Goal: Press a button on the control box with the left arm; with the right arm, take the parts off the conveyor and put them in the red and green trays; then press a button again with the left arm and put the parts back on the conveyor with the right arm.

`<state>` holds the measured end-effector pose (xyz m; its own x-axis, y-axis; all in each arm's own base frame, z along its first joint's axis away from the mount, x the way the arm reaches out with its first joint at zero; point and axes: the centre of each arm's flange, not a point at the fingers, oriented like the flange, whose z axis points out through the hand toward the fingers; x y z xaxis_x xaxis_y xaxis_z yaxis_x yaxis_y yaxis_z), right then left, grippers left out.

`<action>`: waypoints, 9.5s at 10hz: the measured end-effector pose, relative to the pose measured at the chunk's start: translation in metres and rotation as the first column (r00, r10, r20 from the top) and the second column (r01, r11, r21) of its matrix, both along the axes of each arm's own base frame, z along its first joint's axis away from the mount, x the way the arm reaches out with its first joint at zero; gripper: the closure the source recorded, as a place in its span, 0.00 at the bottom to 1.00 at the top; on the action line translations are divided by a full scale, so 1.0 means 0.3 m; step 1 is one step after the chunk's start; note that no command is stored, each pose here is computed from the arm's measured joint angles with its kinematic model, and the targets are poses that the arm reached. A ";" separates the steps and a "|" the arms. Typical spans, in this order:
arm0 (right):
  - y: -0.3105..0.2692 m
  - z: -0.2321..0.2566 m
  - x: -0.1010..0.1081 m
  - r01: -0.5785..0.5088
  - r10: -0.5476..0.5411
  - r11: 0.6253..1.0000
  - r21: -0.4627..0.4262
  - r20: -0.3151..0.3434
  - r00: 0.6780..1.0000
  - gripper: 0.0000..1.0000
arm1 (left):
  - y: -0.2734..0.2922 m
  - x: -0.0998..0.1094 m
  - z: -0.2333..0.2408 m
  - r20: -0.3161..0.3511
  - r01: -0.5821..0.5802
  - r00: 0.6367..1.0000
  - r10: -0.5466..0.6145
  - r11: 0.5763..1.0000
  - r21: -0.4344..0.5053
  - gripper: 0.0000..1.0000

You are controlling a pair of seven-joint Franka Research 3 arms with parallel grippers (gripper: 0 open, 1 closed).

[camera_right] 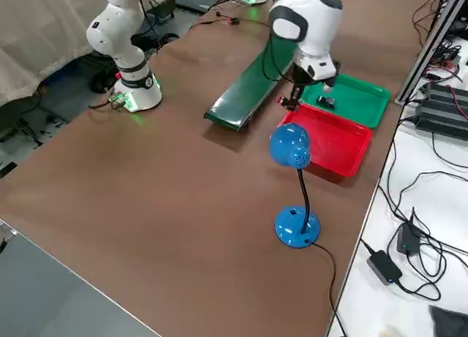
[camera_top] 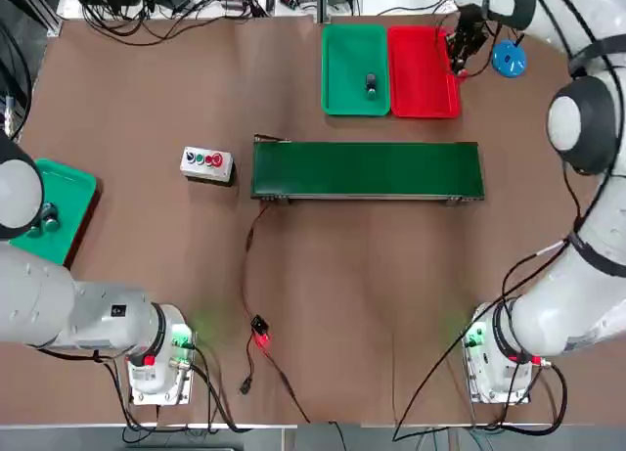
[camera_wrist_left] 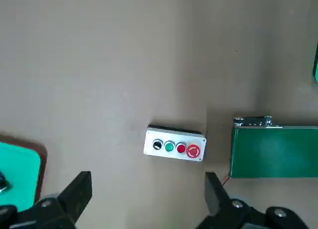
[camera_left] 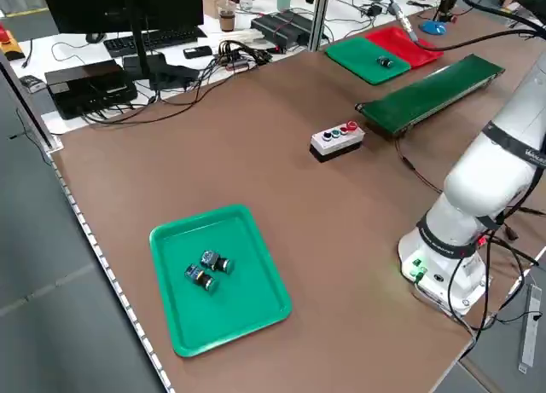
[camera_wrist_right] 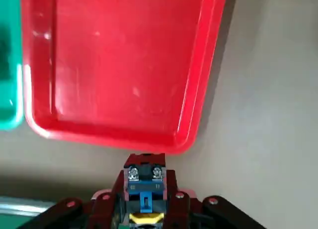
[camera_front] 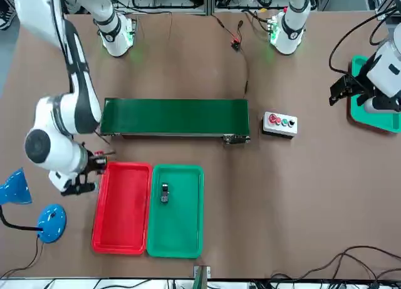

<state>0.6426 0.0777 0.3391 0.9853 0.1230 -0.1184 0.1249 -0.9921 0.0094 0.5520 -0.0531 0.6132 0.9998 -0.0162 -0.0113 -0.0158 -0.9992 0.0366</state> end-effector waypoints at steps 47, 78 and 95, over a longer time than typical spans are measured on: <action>0.825 -0.539 0.084 0.227 -0.314 0.942 0.248 0.409 0.857 0.32 | 0.061 0.023 -0.046 -0.027 -0.031 0.999 0.031 1.000 0.001 0.00; 1.542 -0.192 -0.668 0.221 -0.226 0.974 0.050 0.116 0.967 0.56 | 0.016 0.003 -0.047 -0.069 0.000 0.998 0.001 1.000 0.003 0.00; 1.370 -0.001 -0.371 0.264 -0.294 0.954 0.140 0.277 0.915 0.00 | -0.034 -0.032 0.045 -0.015 0.023 1.000 -0.023 1.000 0.003 0.00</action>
